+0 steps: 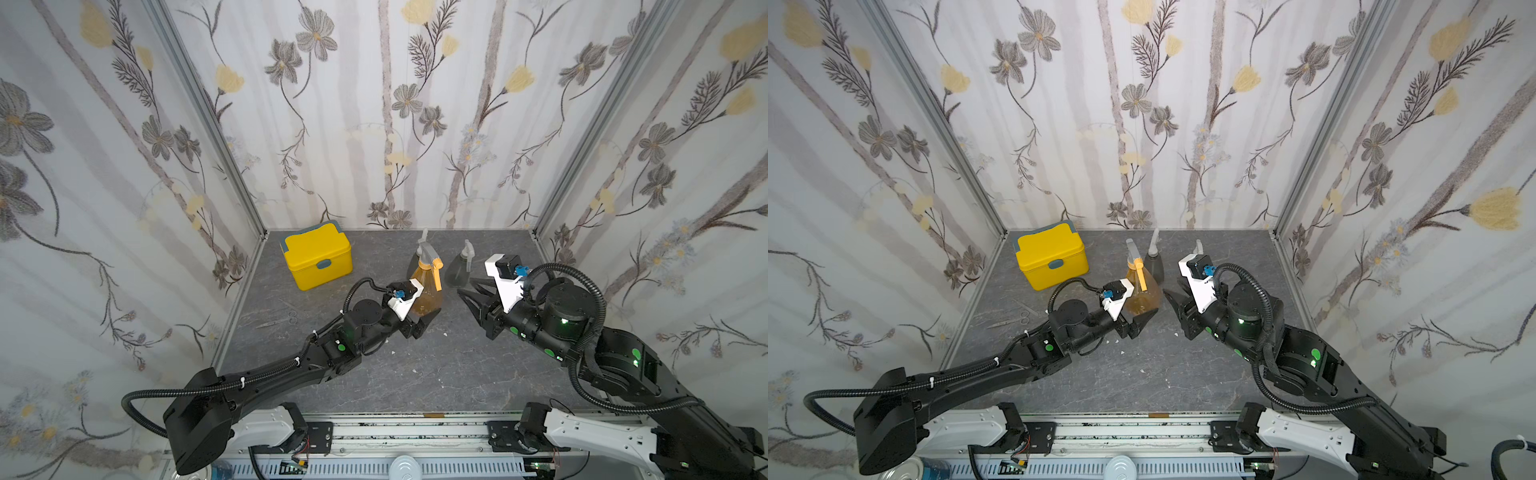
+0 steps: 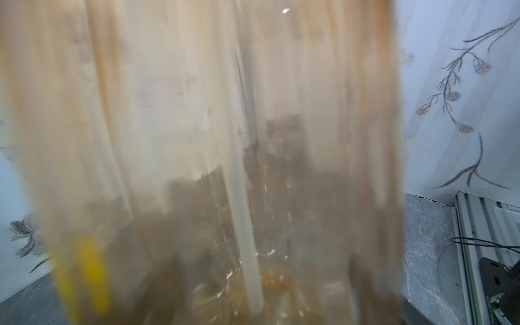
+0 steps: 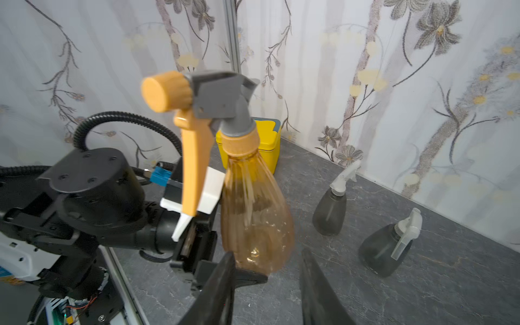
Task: Attach spray nozzles to spray bottles
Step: Screw the spray nozzle on the spray bottle.
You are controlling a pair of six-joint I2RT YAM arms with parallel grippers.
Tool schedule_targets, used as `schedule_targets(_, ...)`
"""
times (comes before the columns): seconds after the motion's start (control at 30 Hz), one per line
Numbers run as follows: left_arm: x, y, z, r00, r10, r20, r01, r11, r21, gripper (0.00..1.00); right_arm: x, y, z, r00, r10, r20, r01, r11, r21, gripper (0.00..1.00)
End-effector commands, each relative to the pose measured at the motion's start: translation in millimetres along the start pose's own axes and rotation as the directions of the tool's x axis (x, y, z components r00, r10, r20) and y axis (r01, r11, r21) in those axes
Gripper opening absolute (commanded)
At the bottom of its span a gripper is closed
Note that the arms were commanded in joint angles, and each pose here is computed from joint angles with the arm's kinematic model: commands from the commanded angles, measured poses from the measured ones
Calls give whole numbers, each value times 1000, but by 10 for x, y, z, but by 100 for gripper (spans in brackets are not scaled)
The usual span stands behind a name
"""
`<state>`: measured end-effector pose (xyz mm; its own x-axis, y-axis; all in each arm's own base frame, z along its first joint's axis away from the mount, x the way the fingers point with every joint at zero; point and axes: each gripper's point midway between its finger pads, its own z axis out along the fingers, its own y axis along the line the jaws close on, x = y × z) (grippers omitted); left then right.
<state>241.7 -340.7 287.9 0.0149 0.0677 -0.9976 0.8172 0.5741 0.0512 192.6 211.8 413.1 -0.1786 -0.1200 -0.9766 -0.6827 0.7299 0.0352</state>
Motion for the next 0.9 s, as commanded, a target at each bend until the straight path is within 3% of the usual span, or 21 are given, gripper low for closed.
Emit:
schedule_targets(0.0,-138,-144,-21,999,4,53,-8,996,87,74,-293,184,-14,990,-27,137,53,982,-184,35)
schedule_targets(0.27,-107,-337,-37,999,6,37,-13,980,200,74,-424,380,62,984,-60,170,121,918,-378,37)
schedule_targets(0.87,-101,-398,-58,999,17,41,-25,973,229,74,-406,269,455,987,-55,150,106,930,-353,35)
